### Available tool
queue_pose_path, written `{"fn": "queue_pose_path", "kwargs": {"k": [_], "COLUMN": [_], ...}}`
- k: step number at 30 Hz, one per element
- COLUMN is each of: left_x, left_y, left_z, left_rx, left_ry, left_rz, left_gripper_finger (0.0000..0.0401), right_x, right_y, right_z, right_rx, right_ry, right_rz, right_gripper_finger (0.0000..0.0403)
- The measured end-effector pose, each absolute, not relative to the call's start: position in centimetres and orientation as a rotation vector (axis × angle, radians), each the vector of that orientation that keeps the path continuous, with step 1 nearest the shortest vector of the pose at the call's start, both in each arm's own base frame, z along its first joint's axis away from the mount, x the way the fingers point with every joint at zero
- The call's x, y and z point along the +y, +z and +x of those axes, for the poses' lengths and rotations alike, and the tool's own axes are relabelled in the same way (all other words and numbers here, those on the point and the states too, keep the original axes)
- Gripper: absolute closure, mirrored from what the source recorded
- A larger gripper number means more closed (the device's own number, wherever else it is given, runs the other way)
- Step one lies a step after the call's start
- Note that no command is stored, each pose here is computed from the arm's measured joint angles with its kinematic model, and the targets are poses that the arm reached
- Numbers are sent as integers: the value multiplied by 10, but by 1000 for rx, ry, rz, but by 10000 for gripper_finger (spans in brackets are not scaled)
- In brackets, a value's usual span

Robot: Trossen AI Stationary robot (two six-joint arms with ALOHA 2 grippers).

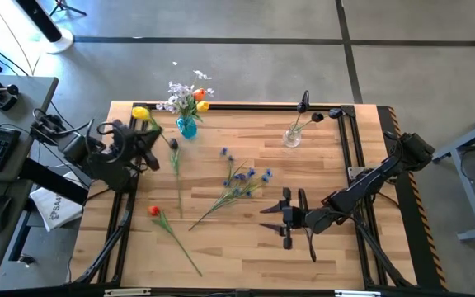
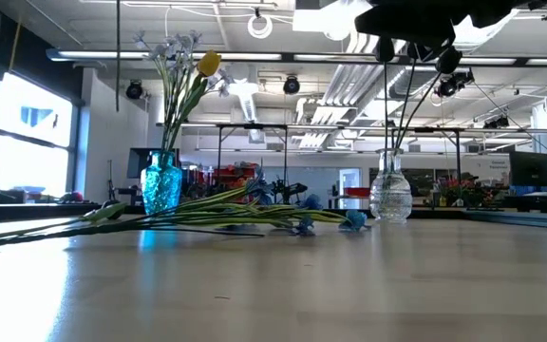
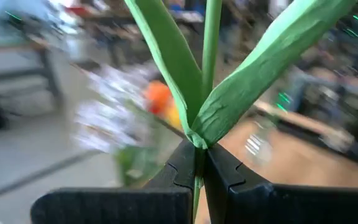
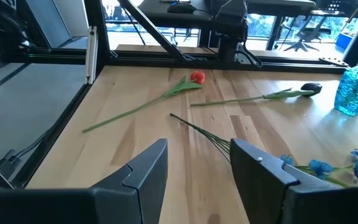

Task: Sort flowers into vase by color
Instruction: Put the yellow flower into the blue vase

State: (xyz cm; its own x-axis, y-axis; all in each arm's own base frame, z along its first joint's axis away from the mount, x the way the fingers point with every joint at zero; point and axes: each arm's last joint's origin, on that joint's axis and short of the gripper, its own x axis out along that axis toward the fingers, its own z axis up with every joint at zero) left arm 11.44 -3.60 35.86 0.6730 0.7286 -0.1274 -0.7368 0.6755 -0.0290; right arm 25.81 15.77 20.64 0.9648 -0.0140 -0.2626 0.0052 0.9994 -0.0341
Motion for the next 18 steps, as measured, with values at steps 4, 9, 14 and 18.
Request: {"fn": "queue_pose_path", "kwargs": {"k": [4,9,14,18], "left_x": [-25,-14,-15,-21], "left_y": [351,325,307,306], "left_z": [98,79,79,90], "left_rx": [29,7,-10,-97], "left_ry": [936,899,767,549], "left_rz": [-71,-157,-217,-136], "left_gripper_finger": [401,401,401,401], "right_x": [158,158,158,157], "right_y": [206,206,209,213], "right_z": [258,258,259,261], "right_rx": [267,268,238,208], "right_ry": [-9,-7,-2,-3], "right_rz": [-34,-51,-71,-77], "right_gripper_finger": [233,233,233,233]}}
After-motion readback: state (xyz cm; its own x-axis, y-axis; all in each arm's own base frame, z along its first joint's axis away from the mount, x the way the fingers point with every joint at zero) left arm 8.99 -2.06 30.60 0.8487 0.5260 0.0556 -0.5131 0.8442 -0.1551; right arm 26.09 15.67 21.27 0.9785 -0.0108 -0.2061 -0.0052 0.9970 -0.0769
